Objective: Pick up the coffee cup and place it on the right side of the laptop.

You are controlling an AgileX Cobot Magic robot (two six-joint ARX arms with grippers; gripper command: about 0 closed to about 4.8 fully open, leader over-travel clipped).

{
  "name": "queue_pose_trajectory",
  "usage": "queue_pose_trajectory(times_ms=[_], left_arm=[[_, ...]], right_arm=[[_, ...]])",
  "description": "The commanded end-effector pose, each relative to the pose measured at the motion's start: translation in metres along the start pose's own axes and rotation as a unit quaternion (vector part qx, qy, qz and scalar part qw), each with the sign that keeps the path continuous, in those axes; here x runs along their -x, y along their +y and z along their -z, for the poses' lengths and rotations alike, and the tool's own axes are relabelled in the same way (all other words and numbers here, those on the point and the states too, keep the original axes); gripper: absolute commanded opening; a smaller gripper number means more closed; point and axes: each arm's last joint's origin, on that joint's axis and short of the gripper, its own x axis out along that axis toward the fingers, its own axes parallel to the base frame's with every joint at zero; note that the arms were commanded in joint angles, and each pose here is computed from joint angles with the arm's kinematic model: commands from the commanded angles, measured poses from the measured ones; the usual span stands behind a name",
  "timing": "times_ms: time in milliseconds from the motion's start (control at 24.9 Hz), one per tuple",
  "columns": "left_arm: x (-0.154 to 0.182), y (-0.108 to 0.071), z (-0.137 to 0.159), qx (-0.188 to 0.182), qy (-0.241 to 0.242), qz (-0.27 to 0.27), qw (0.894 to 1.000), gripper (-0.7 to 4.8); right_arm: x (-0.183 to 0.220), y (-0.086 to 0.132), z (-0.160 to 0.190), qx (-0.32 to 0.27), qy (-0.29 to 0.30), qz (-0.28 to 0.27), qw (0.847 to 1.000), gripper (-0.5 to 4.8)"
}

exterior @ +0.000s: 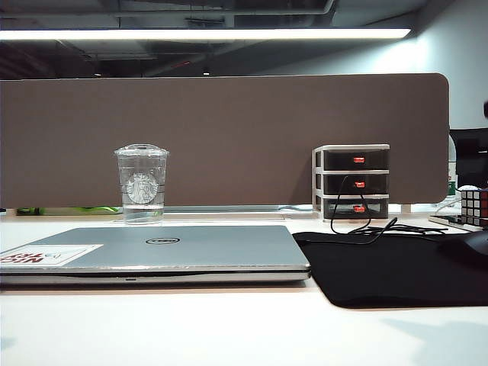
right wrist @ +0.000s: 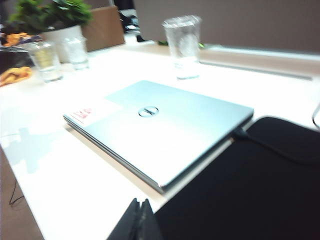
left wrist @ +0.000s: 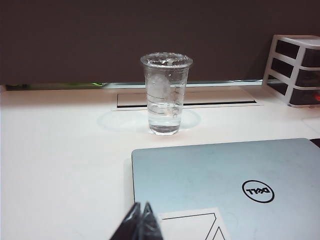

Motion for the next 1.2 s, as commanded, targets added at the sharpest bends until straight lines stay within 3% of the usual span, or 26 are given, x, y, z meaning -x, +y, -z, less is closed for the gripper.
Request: queue_pose_trajectory(times_ms=[40,240,401,481,641,922,1082,1202], left_arm=[[0.000,0.000,-0.002,0.000,-0.004,0.007,1.000,-0.03],[0.000,-0.001,-0.001,0.000,-0.003,0.016,1.000,0.10],[0.000,-0.001,-0.001,0.000,-0.003,0.016,1.000,1.35],[0.000,-0.001,-0.002,0.000,-0.005,0.016,1.000,1.71],[0.000,-0.001,-0.008,0.000,-0.036,0.016,0.999,3.75],[0.003,-0.001,-0.023,0.001,-0.089,0.011,0.996,3.93],[0.004,-0.001,-0.032,0.003,-0.103,0.018,0.995,4.74],[0.003,-0.002,-0.040,0.002,-0.104,0.023,0.994,4.79]], right_arm=[[0.000,0.001,-0.005,0.027,-0.025,-0.008,0.999,-0.01],[0.000,0.001,-0.006,0.033,-0.031,-0.008,0.999,-0.01],[0.000,0.001,-0.006,0.033,-0.031,-0.008,0.999,-0.01],[0.000,0.001,-0.006,0.033,-0.031,-0.008,0.999,-0.01],[0.000,0.001,-0.006,0.032,-0.031,-0.008,0.999,-0.01],[0.000,0.001,-0.006,0.032,-0.030,-0.008,0.999,-0.01],[0.000,0.001,-0.006,0.032,-0.030,-0.008,0.999,-0.01],[0.000,0.001,-0.006,0.031,-0.029,-0.008,0.999,-0.01]])
